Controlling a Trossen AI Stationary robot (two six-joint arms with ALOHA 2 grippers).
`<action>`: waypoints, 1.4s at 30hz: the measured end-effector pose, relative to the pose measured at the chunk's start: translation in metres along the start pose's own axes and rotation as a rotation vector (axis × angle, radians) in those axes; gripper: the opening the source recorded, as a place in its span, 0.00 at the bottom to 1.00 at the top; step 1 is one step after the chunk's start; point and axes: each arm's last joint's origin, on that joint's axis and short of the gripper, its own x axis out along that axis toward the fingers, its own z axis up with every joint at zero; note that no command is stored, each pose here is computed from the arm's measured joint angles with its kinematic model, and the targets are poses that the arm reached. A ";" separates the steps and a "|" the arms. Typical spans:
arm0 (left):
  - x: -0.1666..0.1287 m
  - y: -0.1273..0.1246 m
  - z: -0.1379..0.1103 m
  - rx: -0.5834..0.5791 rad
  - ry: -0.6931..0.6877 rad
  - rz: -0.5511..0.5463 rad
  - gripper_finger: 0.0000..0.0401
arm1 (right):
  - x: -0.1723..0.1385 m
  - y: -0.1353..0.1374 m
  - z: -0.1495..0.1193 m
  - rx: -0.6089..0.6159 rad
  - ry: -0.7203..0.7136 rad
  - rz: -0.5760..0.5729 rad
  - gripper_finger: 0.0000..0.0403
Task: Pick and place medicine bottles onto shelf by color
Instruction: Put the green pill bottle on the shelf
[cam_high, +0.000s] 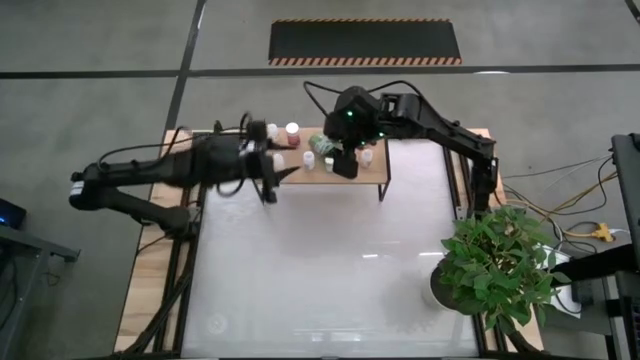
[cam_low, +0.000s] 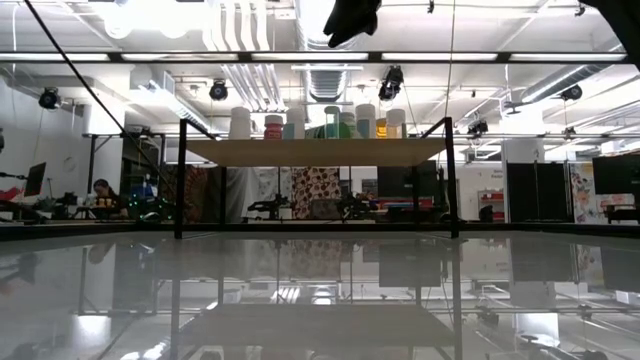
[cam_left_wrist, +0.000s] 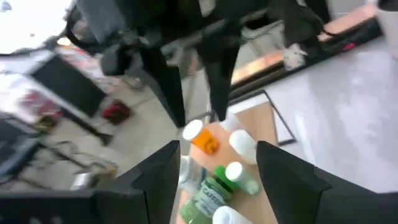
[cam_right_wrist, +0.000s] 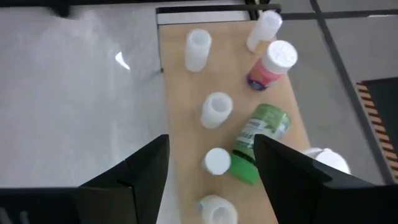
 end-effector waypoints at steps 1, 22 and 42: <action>0.005 0.008 -0.002 -0.005 -0.001 -0.029 0.49 | -0.002 0.001 -0.001 0.006 0.001 0.006 0.56; 0.107 0.024 -0.049 0.277 0.297 -0.219 0.73 | 0.003 0.005 -0.054 0.043 -0.184 0.011 0.56; 0.109 0.048 -0.026 0.194 0.308 -0.265 0.73 | -0.003 0.004 -0.065 0.152 -0.189 0.016 0.56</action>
